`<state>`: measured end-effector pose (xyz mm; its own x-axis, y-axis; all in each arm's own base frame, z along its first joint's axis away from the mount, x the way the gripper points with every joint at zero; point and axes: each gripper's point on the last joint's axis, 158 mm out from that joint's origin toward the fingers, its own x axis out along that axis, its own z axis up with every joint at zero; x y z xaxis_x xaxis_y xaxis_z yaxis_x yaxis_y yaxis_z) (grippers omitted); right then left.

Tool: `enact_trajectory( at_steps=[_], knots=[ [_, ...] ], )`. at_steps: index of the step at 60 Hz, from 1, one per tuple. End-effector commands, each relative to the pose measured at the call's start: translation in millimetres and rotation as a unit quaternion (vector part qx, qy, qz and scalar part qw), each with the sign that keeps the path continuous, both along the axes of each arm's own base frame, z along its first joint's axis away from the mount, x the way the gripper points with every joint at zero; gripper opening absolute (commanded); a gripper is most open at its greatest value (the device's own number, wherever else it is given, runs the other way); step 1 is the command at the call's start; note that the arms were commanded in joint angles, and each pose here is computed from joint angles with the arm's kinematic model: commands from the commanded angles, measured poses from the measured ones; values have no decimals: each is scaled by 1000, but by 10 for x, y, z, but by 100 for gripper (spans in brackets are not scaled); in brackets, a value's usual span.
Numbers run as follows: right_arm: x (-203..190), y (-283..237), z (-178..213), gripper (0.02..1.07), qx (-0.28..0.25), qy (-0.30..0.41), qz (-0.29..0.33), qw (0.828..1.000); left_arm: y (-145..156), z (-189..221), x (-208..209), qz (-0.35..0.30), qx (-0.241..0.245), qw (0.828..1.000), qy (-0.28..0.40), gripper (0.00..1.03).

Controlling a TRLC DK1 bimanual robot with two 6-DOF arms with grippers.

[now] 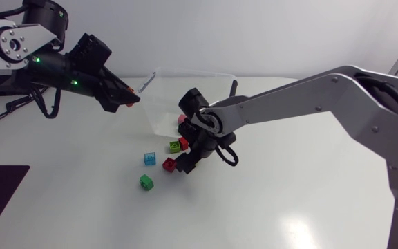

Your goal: Place the duplo bricks in the container

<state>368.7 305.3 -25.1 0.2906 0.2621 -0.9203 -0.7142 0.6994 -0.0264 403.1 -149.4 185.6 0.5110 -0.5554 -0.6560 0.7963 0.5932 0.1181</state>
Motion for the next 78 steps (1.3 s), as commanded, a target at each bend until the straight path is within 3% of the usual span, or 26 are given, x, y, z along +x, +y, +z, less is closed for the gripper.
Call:
enact_trajectory(
  at_steps=[1,23,38,47,56,63,68,75,78],
  knots=[
    [30,-1,-85,81,-12,14,4,1000,-79,145,86,3,-19,1000,4,18],
    [64,40,-166,59,-27,55,5,998,-168,469,418,33,-55,998,-2,18],
    [47,17,-273,35,-42,78,7,996,-167,518,547,46,-68,997,-4,18],
    [-29,4,-185,34,-39,76,6,996,-211,611,732,64,-93,994,-9,18],
    [-136,-54,261,34,-17,48,-1,999,-351,513,964,74,-110,991,5,21],
    [-191,-114,709,34,6,19,-5,1000,-442,289,1129,85,-100,991,22,38],
    [-182,-163,1041,34,25,-5,-15,1000,-486,120,1203,96,-87,991,32,65],
    [-88,-227,1499,34,52,-43,-29,997,-448,-61,1293,115,-69,990,38,82],
    [-40,-256,1663,34,61,-55,-35,996,-422,-104,1304,121,-65,990,41,84]
  ],
)
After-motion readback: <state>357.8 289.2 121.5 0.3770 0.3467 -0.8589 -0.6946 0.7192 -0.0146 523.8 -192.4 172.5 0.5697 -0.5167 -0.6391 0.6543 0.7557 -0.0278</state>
